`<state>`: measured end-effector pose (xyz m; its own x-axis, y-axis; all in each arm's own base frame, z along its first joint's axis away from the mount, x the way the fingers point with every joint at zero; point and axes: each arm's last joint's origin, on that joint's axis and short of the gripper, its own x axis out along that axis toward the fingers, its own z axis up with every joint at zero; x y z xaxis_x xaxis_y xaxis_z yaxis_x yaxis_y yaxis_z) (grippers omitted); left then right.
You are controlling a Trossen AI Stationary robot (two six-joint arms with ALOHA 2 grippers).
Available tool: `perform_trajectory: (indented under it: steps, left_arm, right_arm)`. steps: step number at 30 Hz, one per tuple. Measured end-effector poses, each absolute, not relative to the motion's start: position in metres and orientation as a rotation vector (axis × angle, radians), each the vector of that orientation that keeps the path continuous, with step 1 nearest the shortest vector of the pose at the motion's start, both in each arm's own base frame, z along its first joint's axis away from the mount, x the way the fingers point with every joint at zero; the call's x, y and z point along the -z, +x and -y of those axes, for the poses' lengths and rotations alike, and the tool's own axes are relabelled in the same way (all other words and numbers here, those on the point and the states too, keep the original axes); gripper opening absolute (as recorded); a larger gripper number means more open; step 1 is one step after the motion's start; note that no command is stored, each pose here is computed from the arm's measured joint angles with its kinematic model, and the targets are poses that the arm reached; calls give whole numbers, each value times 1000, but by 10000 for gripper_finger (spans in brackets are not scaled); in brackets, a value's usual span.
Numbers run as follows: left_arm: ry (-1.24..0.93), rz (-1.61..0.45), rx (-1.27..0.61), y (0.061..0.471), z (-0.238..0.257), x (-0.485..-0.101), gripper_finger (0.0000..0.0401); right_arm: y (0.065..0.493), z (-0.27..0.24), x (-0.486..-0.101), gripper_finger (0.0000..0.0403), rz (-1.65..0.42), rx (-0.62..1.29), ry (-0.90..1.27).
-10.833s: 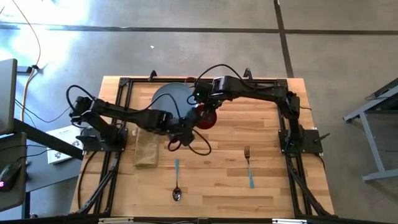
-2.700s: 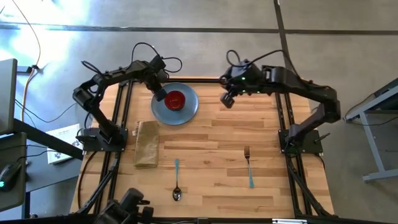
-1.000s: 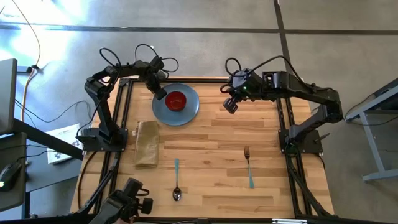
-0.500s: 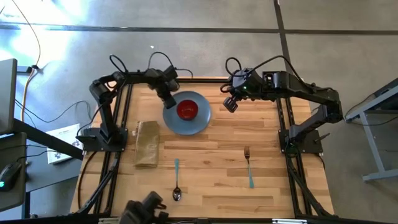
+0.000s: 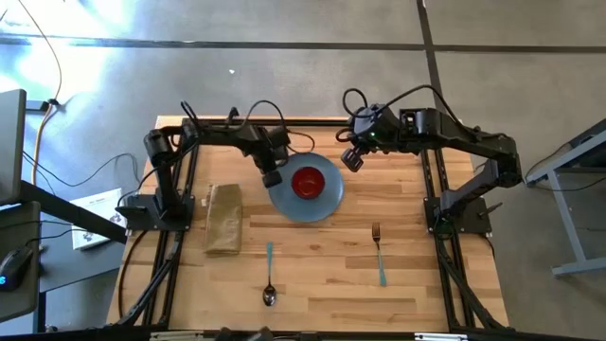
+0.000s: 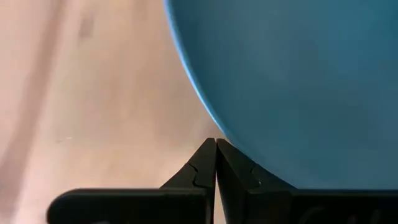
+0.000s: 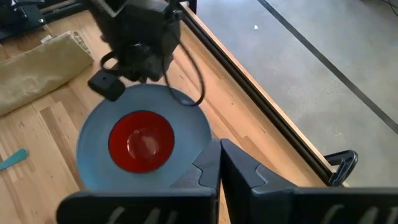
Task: Set table place
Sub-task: Move the blue plate to the center of the table
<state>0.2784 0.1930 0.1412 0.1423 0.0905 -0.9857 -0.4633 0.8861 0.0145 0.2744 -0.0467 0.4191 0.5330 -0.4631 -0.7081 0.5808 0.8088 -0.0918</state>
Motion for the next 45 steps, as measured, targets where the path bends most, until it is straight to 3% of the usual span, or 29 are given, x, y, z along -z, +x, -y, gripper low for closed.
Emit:
perform_trajectory:
  steps: [11, 21, 34, 39, 45]
  left_arm:
    - [-281, -1337, -352, 305, -156, -142, 0]
    - [-283, -1351, -460, 283, -169, -169, 0]
    - [-205, -1316, -552, 244, -144, -240, 0]
    - [-181, -1296, -590, 240, -131, -252, 0]
    - [-177, -1287, -602, 241, -130, -253, 0]
  right_arm:
    - [274, 47, -418, 0, -803, 627, 163]
    - [266, 67, -408, 0, -876, 761, 108]
    - [267, 176, -282, 0, -794, 576, 455]
    - [267, 191, -241, 0, -874, 638, 525]
    - [296, 194, -198, 0, -914, 586, 561]
